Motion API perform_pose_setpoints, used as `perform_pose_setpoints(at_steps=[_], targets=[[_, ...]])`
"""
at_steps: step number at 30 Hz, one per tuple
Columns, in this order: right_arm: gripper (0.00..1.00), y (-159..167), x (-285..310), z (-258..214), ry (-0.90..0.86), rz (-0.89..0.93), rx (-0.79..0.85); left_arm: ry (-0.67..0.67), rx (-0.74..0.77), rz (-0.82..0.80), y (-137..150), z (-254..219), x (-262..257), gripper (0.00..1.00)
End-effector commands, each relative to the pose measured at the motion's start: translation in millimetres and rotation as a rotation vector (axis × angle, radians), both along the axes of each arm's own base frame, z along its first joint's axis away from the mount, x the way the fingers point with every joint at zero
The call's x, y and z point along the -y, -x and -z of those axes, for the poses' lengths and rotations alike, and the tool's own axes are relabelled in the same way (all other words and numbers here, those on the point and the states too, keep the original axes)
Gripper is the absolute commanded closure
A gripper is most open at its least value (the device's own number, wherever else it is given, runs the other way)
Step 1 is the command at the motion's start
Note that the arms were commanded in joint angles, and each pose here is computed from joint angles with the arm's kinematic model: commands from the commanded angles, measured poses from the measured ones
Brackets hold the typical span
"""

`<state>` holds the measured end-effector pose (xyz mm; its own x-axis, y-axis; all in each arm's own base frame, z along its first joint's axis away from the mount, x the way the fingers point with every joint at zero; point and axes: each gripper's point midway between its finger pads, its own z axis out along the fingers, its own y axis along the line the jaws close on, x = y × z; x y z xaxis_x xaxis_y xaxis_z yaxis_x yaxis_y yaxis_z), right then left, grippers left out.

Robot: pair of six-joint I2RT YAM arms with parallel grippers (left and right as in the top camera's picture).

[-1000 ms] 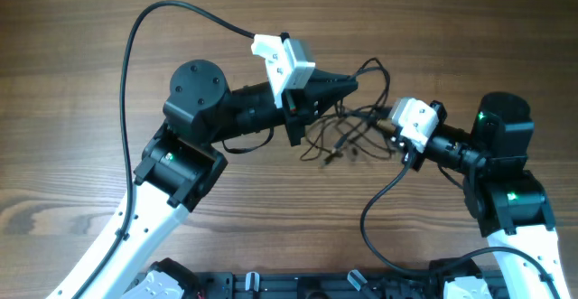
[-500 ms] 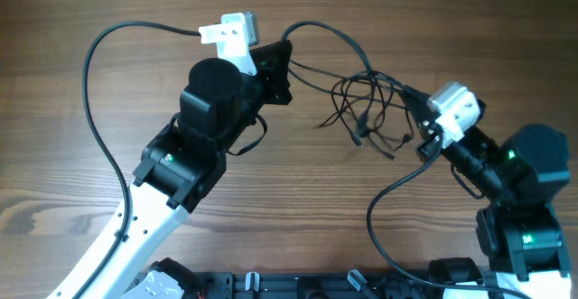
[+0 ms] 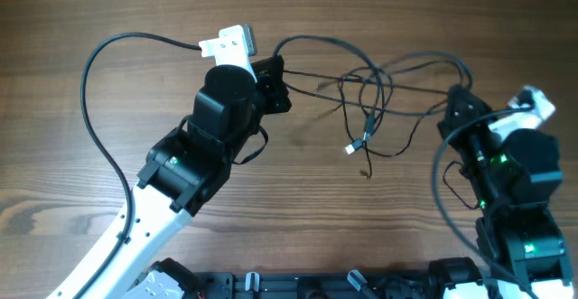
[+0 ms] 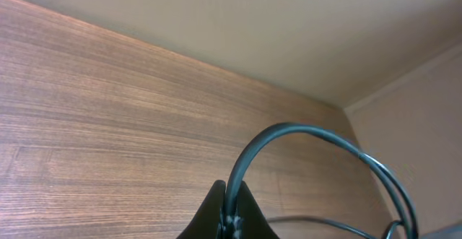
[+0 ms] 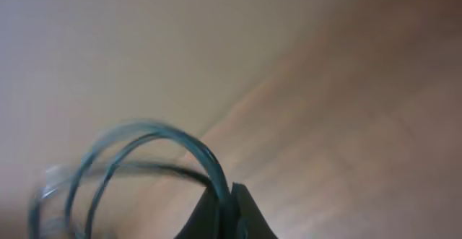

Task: Untangle cables

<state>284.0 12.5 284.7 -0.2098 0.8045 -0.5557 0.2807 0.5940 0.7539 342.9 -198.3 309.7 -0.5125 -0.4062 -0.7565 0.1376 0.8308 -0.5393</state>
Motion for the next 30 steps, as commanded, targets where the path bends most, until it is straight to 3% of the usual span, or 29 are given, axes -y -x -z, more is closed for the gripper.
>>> perform_pose_setpoints(at_steps=[1,5,9,12,13,15,17,19,21,25,27,30], targets=[[0.96,29.7,74.3,13.1,-0.217,0.546,-0.007,-0.013,0.058,-0.123,-12.2,-13.6,-28.0,0.96],[0.93,38.4,74.8,28.9,-0.184,0.551,-0.084,-0.005,0.142,0.007,-10.6,-32.7,-6.9,0.96],[0.73,47.8,75.2,43.2,-0.146,0.550,-0.160,0.025,0.177,0.029,-10.9,-43.3,-1.7,0.96],[0.66,48.6,74.9,44.6,-0.055,0.504,-0.189,0.027,0.180,0.029,-11.1,-44.0,-1.6,0.96],[0.45,49.7,74.9,46.1,-0.041,0.499,-0.200,0.034,0.191,0.028,-11.7,-47.1,-1.4,0.96],[0.14,53.4,75.2,50.8,-0.033,0.500,-0.226,0.048,0.213,0.025,-12.7,-53.4,-0.9,0.96],[0.02,56.2,75.4,54.4,-0.022,0.498,-0.246,0.062,0.231,0.021,-13.6,-58.9,-0.8,0.96],[0.00,53.8,73.6,52.6,0.060,0.440,-0.258,0.067,0.240,0.021,-13.9,-61.3,-0.6,0.96],[0.00,40.6,58.3,44.3,0.247,0.233,-0.252,0.068,0.239,0.031,-13.1,-61.2,0.9,0.96],[0.00,14.5,-14.9,13.4,0.612,-0.369,-0.033,0.037,0.284,0.171,-3.4,-66.6,19.9,0.96],[0.00,19.8,-54.0,6.5,0.687,-0.628,0.094,0.069,0.313,0.240,3.0,-75.6,30.6,0.96],[0.00,21.7,-70.8,13.8,0.701,-0.754,0.117,0.109,0.367,0.299,9.1,-91.2,39.4,0.96]])
